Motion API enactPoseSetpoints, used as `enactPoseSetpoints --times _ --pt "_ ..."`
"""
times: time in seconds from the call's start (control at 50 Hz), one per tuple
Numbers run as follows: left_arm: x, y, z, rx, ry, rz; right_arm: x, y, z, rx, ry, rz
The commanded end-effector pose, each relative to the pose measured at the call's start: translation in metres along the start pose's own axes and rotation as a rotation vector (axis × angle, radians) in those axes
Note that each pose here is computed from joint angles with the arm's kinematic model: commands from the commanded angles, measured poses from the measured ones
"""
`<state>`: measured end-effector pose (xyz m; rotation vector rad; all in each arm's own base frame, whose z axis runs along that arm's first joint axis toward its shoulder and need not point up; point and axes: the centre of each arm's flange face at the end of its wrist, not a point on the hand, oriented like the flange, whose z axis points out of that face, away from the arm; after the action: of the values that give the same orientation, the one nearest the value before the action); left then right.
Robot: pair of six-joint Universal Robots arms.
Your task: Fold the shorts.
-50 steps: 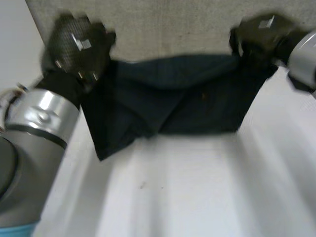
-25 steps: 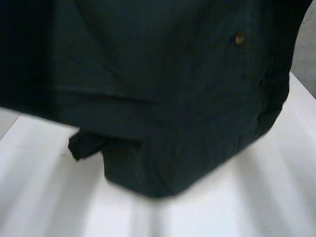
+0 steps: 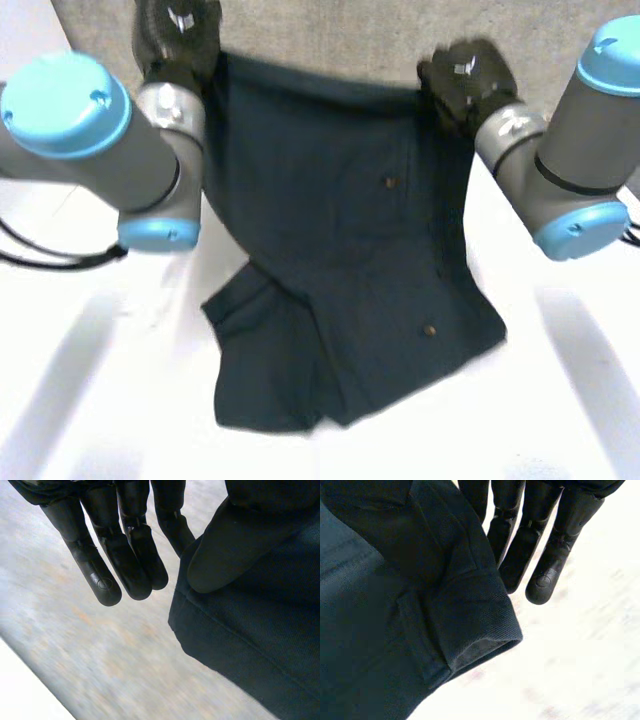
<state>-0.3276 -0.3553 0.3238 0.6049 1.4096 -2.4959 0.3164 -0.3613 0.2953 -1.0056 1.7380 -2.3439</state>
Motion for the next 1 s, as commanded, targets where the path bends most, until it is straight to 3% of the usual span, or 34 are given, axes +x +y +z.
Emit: enactPoseSetpoints --times 0.02,0.12,0.26,0.36,0.58,0.72,0.8,0.9,1.0 --pt "-0.04 -0.073 0.033 0.276 -0.199 -0.084 0.041 -0.077 0.021 0.371 0.224 -0.066" --pt "-0.078 -0.12 0.03 0.405 -0.295 -0.117 0.066 -0.122 0.012 0.503 0.307 -0.024" --pt "-0.071 -0.11 0.013 0.353 -0.245 -0.116 0.066 -0.127 0.004 0.489 0.289 0.01" --pt "-0.053 -0.082 -0.005 0.259 -0.172 -0.099 0.04 -0.076 0.002 0.296 0.198 0.027" --pt "0.007 0.028 -0.084 -0.112 0.086 -0.003 -0.032 0.057 -0.027 -0.132 -0.02 0.002" --pt "0.053 0.079 -0.155 -0.396 0.35 0.074 -0.06 0.101 -0.058 -0.336 -0.154 -0.073" --pt "0.051 0.078 -0.18 -0.507 0.448 0.106 -0.07 0.104 -0.085 -0.476 -0.267 -0.057" --pt "0.03 0.057 -0.196 -0.554 0.494 0.135 -0.068 0.072 -0.13 -0.643 -0.41 -0.029" --pt "0.001 0.032 -0.22 -0.607 0.568 0.203 -0.061 0.05 -0.153 -0.656 -0.463 -0.037"
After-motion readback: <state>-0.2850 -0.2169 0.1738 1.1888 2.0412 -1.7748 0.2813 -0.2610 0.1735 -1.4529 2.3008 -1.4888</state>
